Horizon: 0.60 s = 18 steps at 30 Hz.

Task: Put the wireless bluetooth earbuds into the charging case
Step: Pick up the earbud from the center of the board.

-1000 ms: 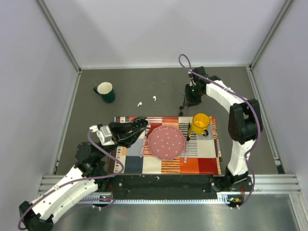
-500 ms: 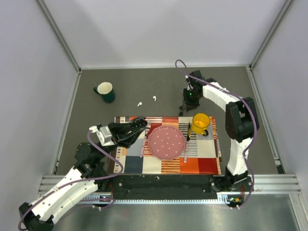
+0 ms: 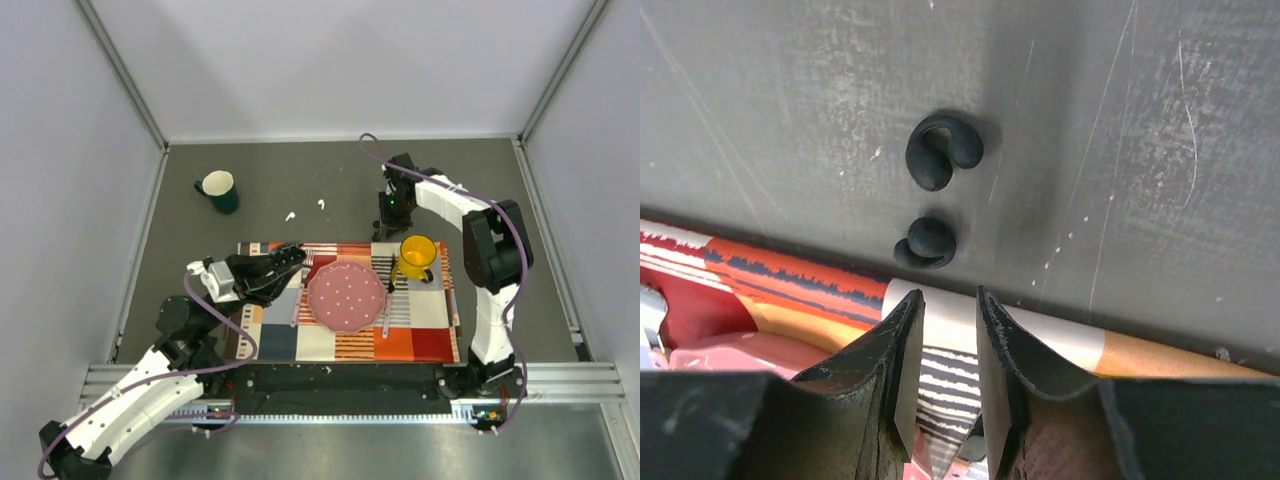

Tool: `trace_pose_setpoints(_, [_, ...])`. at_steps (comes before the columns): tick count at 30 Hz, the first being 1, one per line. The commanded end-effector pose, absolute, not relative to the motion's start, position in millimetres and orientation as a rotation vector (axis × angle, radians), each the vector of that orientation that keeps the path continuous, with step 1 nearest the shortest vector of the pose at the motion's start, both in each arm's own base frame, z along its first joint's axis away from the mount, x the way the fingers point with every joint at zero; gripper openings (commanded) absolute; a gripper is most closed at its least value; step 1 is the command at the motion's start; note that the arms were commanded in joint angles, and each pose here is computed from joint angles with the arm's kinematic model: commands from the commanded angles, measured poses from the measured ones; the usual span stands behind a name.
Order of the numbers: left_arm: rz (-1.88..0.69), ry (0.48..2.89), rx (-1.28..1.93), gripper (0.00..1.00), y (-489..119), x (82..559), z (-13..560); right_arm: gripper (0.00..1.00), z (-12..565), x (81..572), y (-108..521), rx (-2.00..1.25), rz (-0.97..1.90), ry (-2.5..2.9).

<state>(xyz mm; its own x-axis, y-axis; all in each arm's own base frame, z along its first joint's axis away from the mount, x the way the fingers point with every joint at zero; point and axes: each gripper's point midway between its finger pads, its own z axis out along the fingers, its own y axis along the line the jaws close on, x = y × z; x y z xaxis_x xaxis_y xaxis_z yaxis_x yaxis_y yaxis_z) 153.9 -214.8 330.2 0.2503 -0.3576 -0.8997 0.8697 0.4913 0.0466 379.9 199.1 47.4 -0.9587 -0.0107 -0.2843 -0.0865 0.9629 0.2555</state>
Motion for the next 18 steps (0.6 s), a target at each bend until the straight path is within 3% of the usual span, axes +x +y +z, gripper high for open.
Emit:
trace_pose_setpoints(1, [-0.896, 0.953, 0.611, 0.0, -210, 153, 339, 0.27, 40, 387, 206, -0.068, 0.388, 2.819])
trace_pose_setpoints(18, [-0.889, 0.96, 0.602, 0.0, -209, 154, 337, 0.25, 27, 396, 212, -0.015, 0.409, 2.81])
